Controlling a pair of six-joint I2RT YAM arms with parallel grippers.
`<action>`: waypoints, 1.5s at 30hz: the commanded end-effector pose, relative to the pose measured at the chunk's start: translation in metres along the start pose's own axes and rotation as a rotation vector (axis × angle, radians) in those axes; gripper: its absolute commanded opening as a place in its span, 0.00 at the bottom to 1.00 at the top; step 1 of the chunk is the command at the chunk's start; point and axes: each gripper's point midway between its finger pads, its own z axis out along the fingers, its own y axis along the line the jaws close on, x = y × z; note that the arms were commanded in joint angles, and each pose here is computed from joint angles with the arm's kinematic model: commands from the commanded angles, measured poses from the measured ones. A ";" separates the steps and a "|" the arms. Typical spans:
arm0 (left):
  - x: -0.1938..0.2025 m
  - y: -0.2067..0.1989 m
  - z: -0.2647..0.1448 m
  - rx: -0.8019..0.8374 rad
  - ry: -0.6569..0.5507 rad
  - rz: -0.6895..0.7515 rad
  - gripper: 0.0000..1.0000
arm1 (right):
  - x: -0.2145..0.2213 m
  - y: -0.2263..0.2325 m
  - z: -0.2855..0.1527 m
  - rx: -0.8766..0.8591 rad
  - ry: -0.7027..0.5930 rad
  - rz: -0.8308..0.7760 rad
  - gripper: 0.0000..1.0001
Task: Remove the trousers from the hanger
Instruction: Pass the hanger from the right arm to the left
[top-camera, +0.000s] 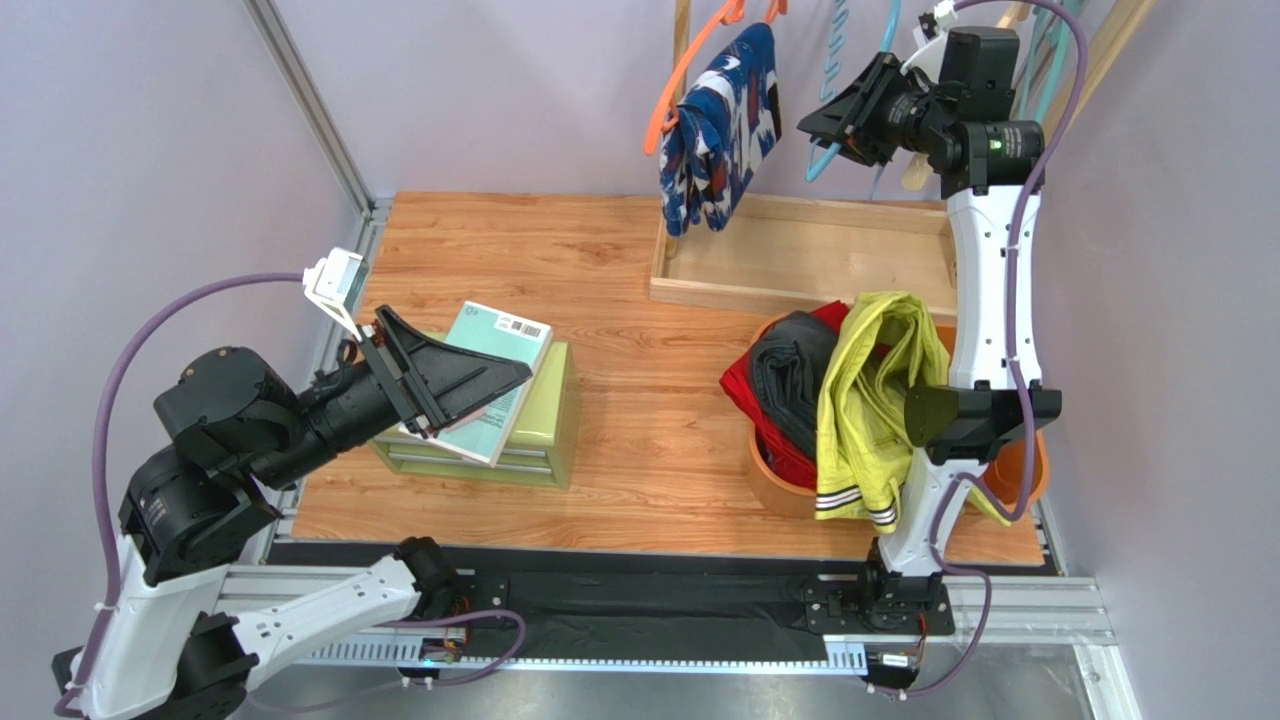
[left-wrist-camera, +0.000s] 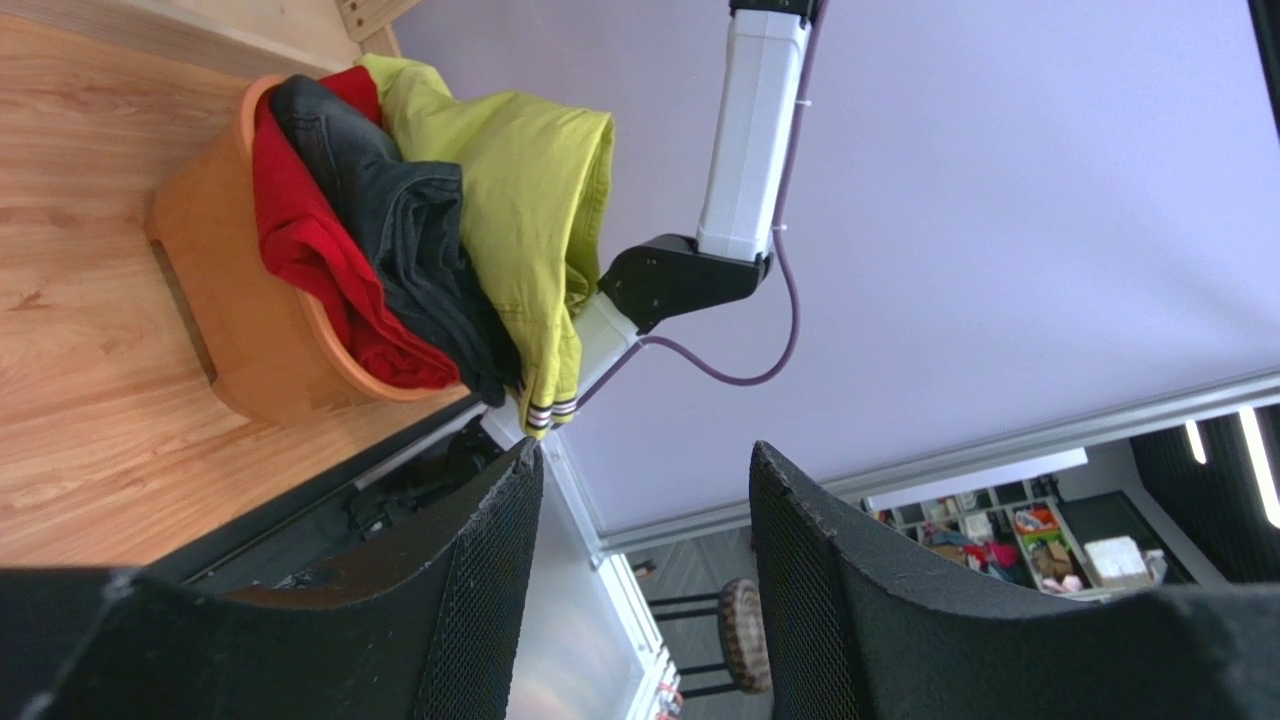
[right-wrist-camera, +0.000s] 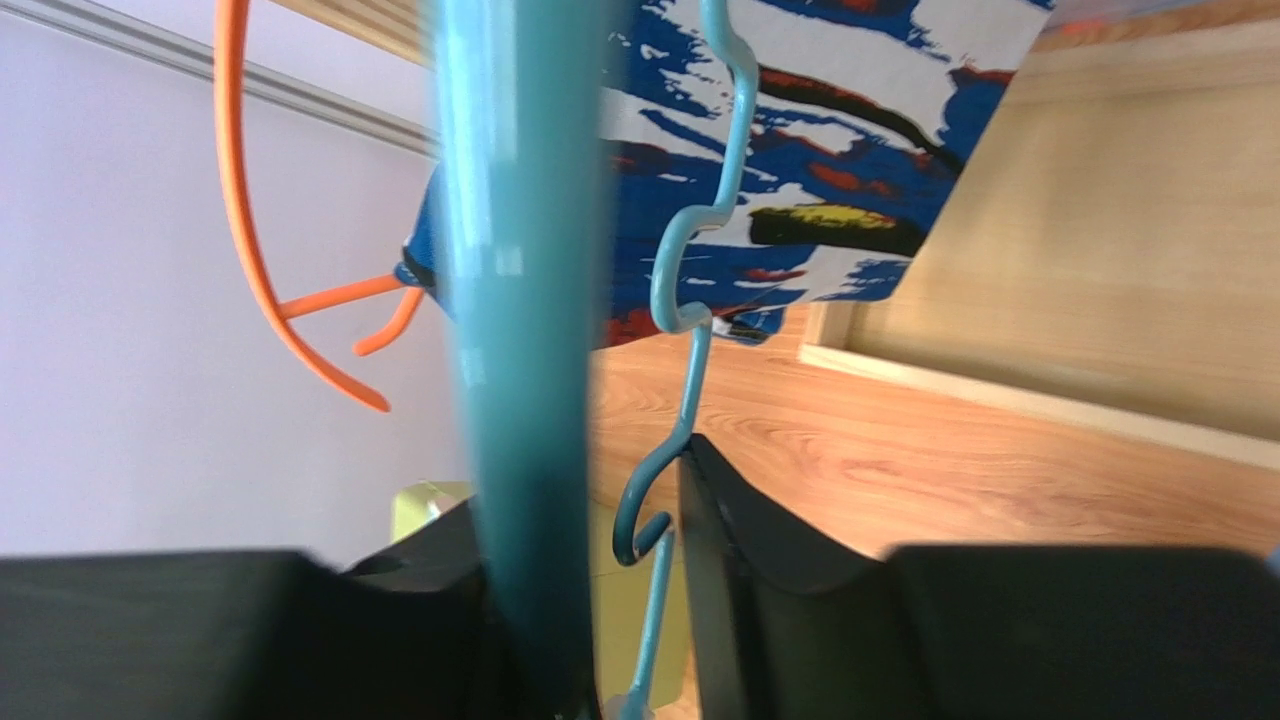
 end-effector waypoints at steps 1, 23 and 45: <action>-0.004 -0.010 -0.001 0.024 -0.004 0.036 0.59 | -0.023 -0.005 0.007 -0.029 -0.071 0.011 0.41; 0.002 -0.013 0.014 0.057 0.036 0.021 0.59 | -0.027 0.003 -0.030 -0.036 -0.108 -0.058 0.00; -0.018 -0.132 0.127 0.515 0.171 -0.018 0.65 | 0.177 0.064 -0.198 -0.110 0.174 -0.290 0.00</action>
